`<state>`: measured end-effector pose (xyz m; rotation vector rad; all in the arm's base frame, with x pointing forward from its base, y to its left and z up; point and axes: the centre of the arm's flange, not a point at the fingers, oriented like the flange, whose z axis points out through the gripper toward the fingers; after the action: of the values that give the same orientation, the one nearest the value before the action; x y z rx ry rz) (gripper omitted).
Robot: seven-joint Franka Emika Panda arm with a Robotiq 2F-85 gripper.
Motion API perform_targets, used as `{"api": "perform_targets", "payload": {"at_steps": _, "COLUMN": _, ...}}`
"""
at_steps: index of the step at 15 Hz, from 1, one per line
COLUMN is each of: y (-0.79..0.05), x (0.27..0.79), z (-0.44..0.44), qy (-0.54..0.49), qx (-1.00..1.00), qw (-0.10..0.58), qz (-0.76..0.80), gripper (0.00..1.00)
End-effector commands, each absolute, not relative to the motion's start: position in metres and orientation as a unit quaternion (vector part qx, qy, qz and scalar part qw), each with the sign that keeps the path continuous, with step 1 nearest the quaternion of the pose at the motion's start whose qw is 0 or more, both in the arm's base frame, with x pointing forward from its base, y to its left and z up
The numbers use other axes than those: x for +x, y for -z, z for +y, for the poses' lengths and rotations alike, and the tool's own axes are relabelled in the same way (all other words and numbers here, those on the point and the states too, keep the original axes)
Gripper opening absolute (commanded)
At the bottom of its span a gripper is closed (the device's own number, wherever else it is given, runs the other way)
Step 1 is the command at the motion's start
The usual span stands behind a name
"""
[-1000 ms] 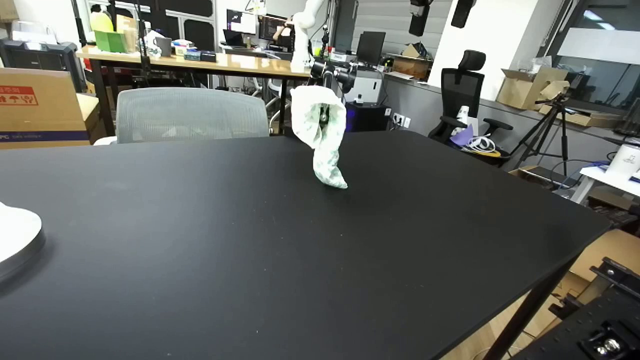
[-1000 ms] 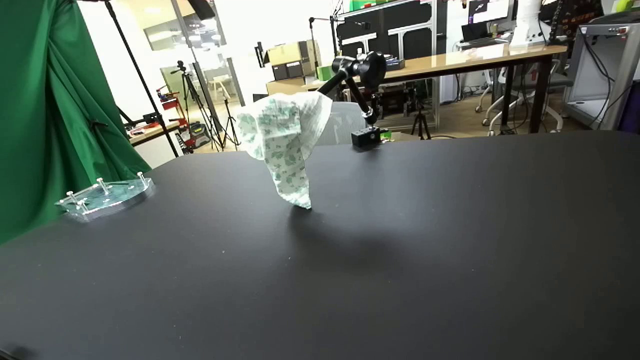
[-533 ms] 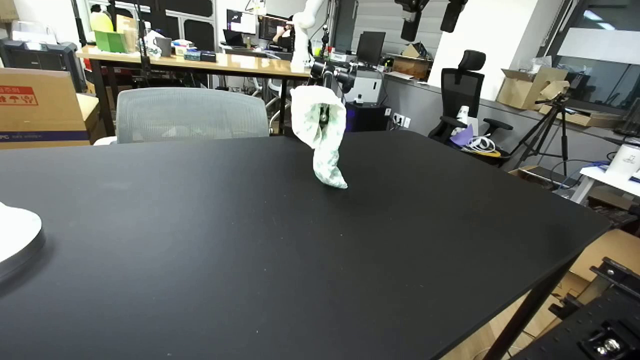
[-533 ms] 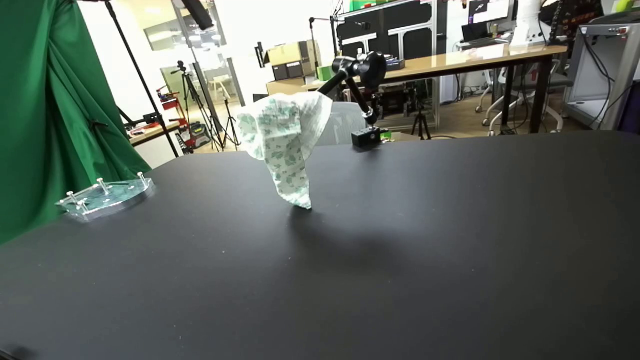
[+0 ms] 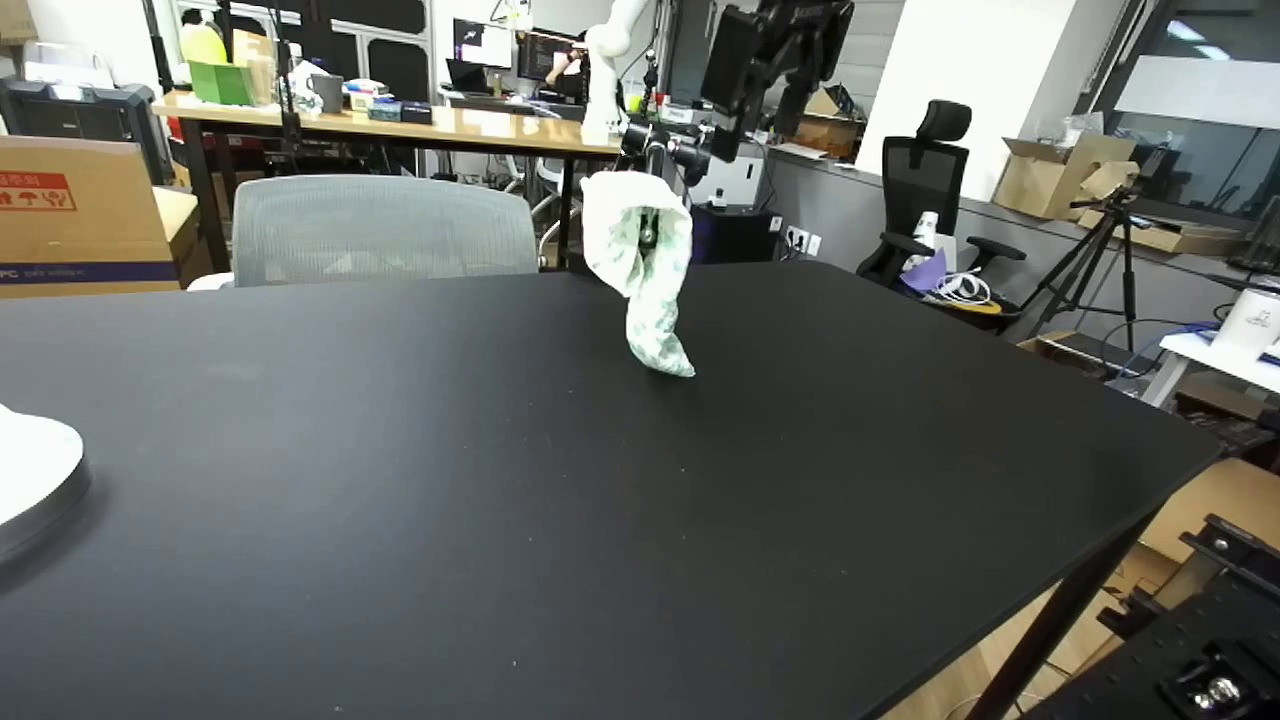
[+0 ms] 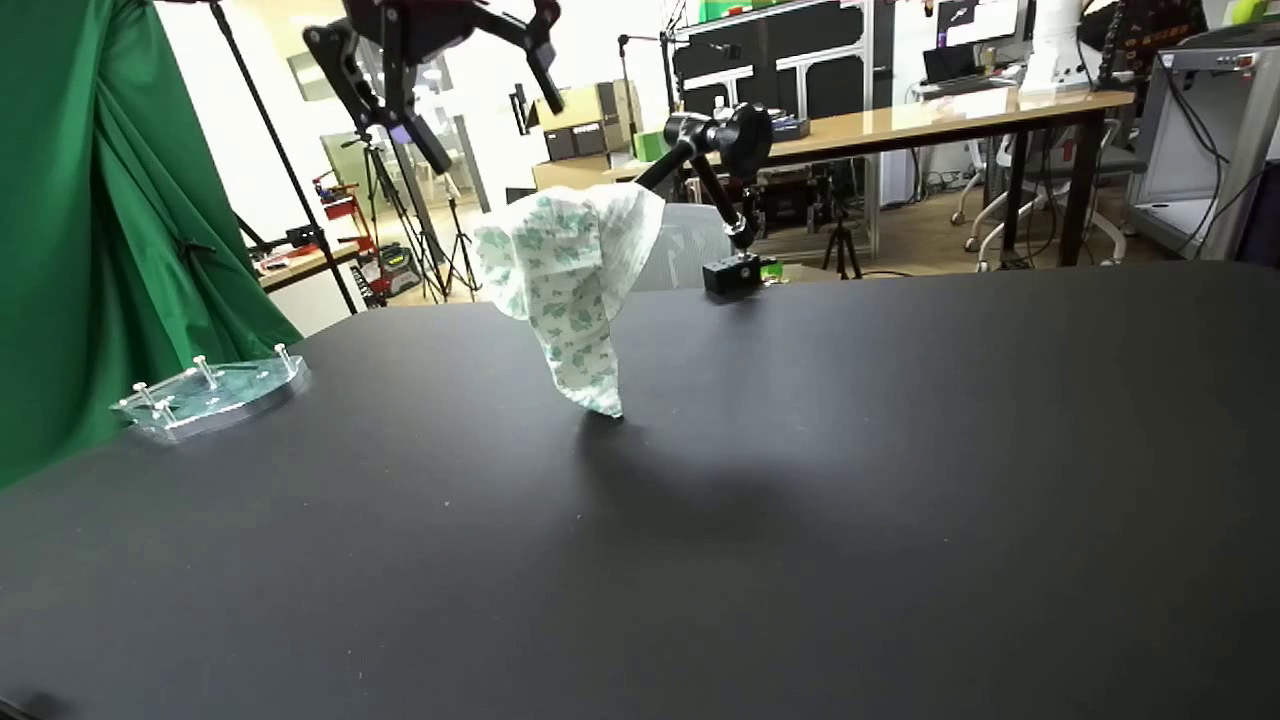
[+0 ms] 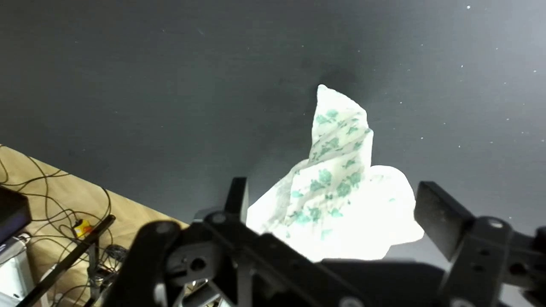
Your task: Take the cloth off the stand and put it on the table
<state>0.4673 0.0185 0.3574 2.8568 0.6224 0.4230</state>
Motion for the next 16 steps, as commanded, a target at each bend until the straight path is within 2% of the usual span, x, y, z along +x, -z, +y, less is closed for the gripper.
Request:
{"api": "perform_targets", "payload": {"at_steps": 1, "y": -0.329, "x": 0.489, "z": 0.022, "qy": -0.146, "qx": 0.959, "qw": 0.085, "qz": 0.227, "gripper": 1.00}}
{"api": "perform_targets", "payload": {"at_steps": 10, "y": -0.298, "x": 0.505, "z": 0.039, "qy": -0.176, "qx": 0.952, "qw": 0.067, "qz": 0.241, "gripper": 1.00}}
{"api": "perform_targets", "payload": {"at_steps": 11, "y": -0.297, "x": 0.505, "z": 0.041, "qy": -0.178, "qx": 0.952, "qw": 0.065, "qz": 0.239, "gripper": 0.75}}
{"api": "perform_targets", "payload": {"at_steps": 12, "y": -0.296, "x": 0.506, "z": 0.041, "qy": -0.180, "qx": 0.952, "qw": 0.064, "qz": 0.240, "gripper": 0.73}}
{"api": "perform_targets", "payload": {"at_steps": 16, "y": -0.296, "x": 0.506, "z": 0.042, "qy": -0.185, "qx": 0.951, "qw": 0.062, "qz": 0.239, "gripper": 0.45}}
